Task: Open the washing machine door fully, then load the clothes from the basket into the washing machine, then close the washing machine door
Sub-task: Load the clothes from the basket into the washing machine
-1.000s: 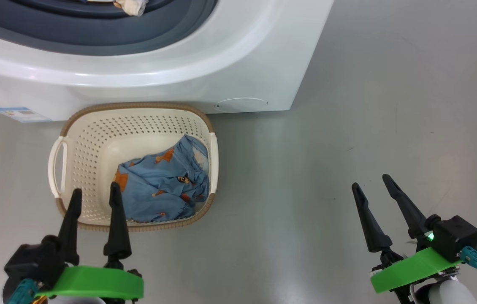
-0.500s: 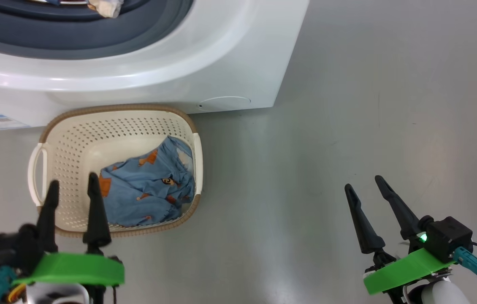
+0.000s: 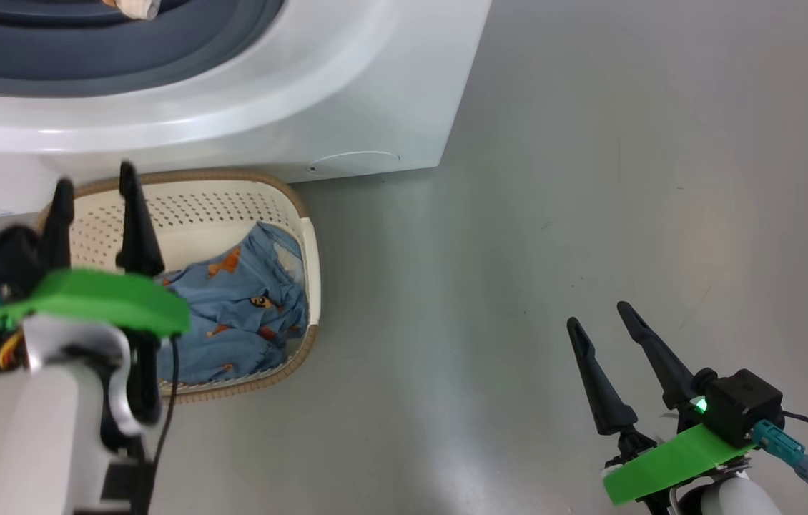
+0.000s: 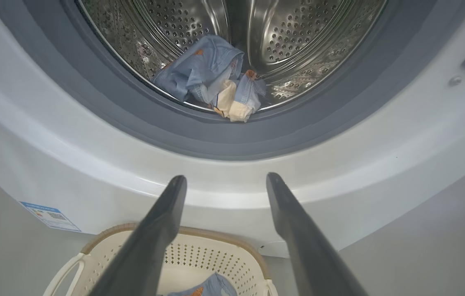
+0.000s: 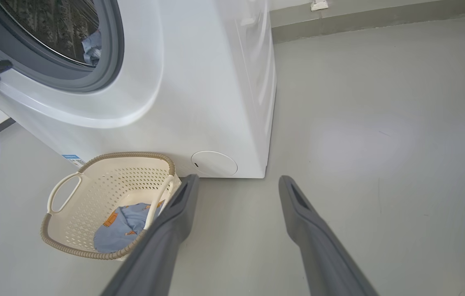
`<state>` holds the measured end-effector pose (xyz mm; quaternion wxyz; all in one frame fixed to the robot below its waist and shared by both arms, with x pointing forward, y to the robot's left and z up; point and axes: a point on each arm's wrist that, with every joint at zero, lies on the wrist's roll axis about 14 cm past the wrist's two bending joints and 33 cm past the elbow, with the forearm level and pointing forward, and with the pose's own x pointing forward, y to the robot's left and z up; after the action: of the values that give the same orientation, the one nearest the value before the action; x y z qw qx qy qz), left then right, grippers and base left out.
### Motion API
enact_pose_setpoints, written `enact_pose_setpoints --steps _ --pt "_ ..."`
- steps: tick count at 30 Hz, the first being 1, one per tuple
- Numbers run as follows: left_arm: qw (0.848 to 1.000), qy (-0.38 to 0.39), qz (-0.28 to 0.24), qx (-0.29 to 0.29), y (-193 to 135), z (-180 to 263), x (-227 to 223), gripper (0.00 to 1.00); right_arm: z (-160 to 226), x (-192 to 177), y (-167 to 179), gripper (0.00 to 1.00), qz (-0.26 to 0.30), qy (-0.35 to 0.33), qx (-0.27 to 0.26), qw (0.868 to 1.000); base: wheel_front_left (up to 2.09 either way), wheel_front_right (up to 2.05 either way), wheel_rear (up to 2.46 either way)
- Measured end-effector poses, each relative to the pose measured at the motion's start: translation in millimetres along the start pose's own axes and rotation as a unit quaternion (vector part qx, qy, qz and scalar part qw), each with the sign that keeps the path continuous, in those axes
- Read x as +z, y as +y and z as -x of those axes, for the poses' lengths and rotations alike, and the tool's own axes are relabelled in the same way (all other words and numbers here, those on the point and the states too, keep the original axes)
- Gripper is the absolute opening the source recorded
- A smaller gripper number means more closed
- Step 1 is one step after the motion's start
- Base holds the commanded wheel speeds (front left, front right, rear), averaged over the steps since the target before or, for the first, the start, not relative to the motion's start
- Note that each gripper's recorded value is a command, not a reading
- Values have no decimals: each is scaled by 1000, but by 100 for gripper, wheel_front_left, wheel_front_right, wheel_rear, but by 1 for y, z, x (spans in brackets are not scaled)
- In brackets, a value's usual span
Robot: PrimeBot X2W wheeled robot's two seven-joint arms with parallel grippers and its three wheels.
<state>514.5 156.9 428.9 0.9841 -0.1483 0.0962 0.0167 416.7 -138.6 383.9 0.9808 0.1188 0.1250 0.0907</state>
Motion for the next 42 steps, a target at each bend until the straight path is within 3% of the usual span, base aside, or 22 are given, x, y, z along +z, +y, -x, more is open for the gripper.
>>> enact_pose_setpoints --steps 8,26,42 --pt "1000 5 -11 -29 -22 -53 16 100 4 -2 -4 100 9 7 1 1000 0 0 0" --pt "993 82 -43 -66 -57 -124 -3 100 30 -13 -21 100 22 35 -22 999 0 0 0" --pt "990 103 -68 -70 -42 -152 -38 100 42 -35 -43 100 24 73 -54 996 0 0 0"
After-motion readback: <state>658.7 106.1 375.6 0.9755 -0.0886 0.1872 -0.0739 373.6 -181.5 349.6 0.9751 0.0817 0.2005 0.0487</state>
